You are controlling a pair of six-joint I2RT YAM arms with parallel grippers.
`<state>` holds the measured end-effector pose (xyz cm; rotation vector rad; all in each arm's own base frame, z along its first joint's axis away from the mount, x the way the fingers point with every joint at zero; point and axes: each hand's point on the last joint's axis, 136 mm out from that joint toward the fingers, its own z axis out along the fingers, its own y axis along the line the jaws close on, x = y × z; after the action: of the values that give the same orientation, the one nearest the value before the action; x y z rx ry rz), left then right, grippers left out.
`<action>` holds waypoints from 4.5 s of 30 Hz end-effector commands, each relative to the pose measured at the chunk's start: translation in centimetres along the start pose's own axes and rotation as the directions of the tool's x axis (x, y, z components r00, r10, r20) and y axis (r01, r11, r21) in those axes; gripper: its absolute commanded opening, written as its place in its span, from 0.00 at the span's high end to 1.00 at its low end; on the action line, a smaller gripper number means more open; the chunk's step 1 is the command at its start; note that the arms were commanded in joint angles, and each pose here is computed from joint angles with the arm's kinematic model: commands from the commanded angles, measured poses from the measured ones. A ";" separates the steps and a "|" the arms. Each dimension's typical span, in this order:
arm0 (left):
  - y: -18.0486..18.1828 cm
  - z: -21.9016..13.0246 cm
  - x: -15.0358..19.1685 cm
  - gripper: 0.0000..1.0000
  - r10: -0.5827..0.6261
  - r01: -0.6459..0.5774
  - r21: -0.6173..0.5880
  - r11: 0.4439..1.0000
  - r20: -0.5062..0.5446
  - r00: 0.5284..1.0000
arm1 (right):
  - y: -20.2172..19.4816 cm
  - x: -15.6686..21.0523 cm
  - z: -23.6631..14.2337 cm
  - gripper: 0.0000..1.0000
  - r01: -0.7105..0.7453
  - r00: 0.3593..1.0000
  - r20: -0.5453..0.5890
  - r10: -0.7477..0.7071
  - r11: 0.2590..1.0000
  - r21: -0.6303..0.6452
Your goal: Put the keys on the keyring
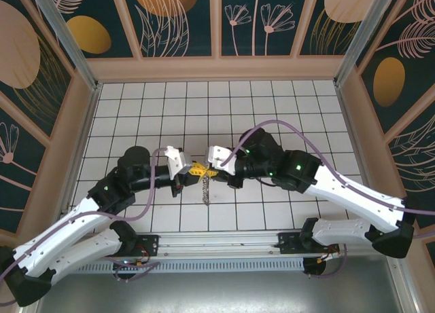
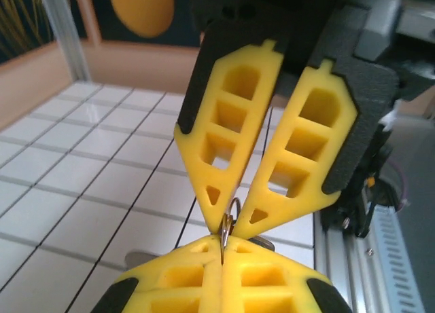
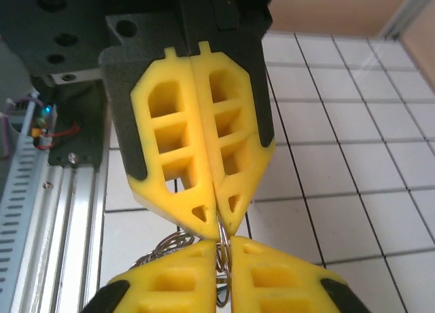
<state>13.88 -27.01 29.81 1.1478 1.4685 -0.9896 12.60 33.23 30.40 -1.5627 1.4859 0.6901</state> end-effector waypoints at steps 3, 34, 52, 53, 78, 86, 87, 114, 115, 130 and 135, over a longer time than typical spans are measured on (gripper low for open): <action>-3.4 -1.5 -5.5 1.00 0.054 -0.094 0.153 0.984 0.247 0.967 | 0.7 -3.4 -1.0 0.84 0.016 0.981 0.193 -0.007 0.999 -0.044; 0.9 0.5 -1.5 1.00 0.079 -0.080 -0.026 0.996 -0.051 0.996 | -1.5 -2.7 -0.4 1.00 0.017 0.995 0.098 -0.018 1.000 0.013; -3.5 -2.4 -7.1 1.00 0.094 -0.148 0.121 0.982 0.369 0.925 | 0.8 -3.3 -3.3 0.78 -0.021 0.957 0.290 0.028 0.999 -0.027; -3.7 -2.6 -7.3 1.00 0.092 -0.149 0.123 0.981 0.379 0.921 | 0.9 -3.3 -3.4 0.77 -0.019 0.954 0.297 0.026 0.999 -0.027; -3.9 -2.6 -7.3 1.00 0.082 -0.145 0.143 0.979 0.378 0.922 | 1.8 -5.6 -6.1 0.65 0.038 0.901 0.435 -0.012 0.998 -0.051; -4.1 -2.7 -7.2 1.00 0.081 -0.147 0.149 0.978 0.379 0.922 | 1.4 -5.7 -4.7 0.65 0.030 0.906 0.423 0.001 0.997 -0.067; -4.1 -2.6 -7.1 1.00 0.080 -0.147 0.152 0.977 0.377 0.923 | 1.3 -5.8 -4.7 0.65 0.031 0.905 0.425 0.000 0.997 -0.066; 1.7 -2.0 -1.1 0.69 0.060 -0.077 -0.142 0.987 -0.122 0.991 | -2.3 -3.3 -2.7 1.00 0.003 0.978 0.208 -0.019 0.997 0.076; 1.8 -2.0 -0.9 0.69 0.059 -0.080 -0.145 0.986 -0.141 0.988 | -2.3 -3.2 -2.6 1.00 0.007 0.981 0.195 -0.023 0.997 0.078; 1.9 -0.4 -1.5 0.77 0.095 -0.111 -0.077 0.991 -0.185 0.978 | -1.7 -1.4 -0.6 1.00 0.014 0.997 0.072 -0.017 0.999 0.038; 1.6 -0.2 -2.0 0.81 0.099 -0.109 -0.056 0.992 -0.169 0.981 | -1.6 -1.7 -0.6 1.00 0.017 0.996 0.084 -0.020 0.999 0.030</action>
<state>16.10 -26.51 30.19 1.2551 1.6027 -0.7592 14.06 33.22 30.08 -1.5214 1.4755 0.7045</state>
